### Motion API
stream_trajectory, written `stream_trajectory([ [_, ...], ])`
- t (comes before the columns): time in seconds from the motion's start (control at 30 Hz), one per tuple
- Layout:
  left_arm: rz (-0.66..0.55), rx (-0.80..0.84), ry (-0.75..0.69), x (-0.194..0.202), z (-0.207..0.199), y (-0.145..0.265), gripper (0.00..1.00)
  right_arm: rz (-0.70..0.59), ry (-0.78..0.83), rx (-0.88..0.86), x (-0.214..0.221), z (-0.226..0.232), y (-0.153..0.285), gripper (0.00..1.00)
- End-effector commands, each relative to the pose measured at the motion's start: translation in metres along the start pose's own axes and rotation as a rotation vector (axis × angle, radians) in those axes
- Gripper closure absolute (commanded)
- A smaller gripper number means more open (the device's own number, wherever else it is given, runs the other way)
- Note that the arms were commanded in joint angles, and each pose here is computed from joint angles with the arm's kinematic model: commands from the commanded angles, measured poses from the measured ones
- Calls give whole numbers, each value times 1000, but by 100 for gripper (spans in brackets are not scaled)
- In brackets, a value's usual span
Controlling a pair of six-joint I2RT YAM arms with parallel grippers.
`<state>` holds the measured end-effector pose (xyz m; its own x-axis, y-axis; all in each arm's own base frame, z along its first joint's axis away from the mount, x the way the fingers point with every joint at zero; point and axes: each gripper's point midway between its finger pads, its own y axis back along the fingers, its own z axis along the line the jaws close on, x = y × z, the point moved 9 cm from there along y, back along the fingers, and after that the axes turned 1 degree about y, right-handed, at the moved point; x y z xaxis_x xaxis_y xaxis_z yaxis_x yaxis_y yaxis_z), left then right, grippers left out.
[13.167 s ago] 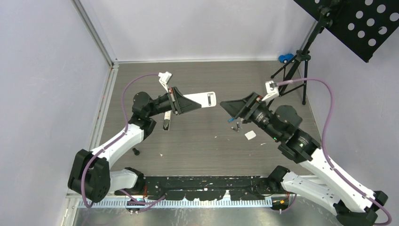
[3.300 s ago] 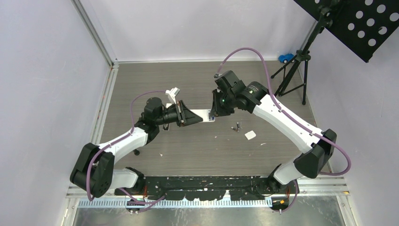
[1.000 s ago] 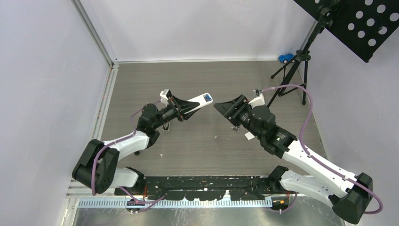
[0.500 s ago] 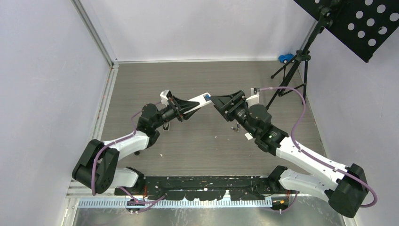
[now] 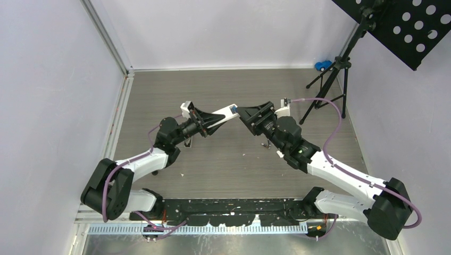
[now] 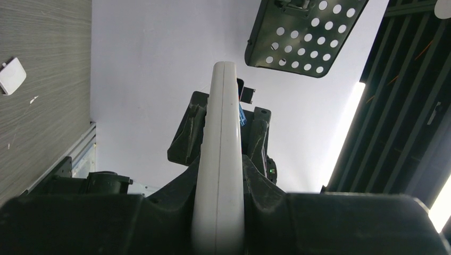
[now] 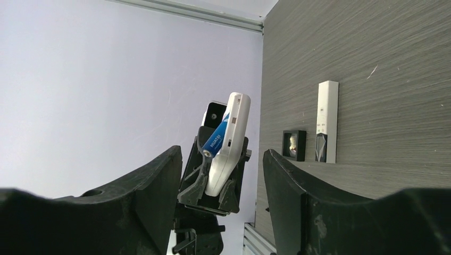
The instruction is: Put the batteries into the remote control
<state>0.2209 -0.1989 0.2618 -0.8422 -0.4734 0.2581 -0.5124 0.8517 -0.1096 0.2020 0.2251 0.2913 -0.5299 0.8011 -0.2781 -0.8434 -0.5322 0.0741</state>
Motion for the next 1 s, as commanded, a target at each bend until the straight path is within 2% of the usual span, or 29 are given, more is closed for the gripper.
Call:
stream_trajectory([
  [0.0,60,99,-70,13,-24,2,100,-64,-46,-78,-7,21,-5,39],
  [0.47,154,159,-174,33,-47,0,100,-50,-54,22,-1,1,-12,54],
  [0.53,160,170,-186,35,-51,0,100,-52,-56,33,-1,-3,-13,59],
  [0.63,165,182,-202,36,-55,1,100,-51,-63,45,0,-8,-12,75],
  [0.7,169,185,-208,38,-56,2,100,-43,-71,52,1,-8,-10,79],
  [0.83,176,177,-212,38,-53,3,100,-47,-75,48,-1,-6,-4,78],
  [0.9,178,168,-214,37,-50,4,100,-53,-73,49,-3,-5,-1,72],
  [0.97,178,158,-232,36,-46,4,100,-52,-61,41,-5,-1,2,60],
])
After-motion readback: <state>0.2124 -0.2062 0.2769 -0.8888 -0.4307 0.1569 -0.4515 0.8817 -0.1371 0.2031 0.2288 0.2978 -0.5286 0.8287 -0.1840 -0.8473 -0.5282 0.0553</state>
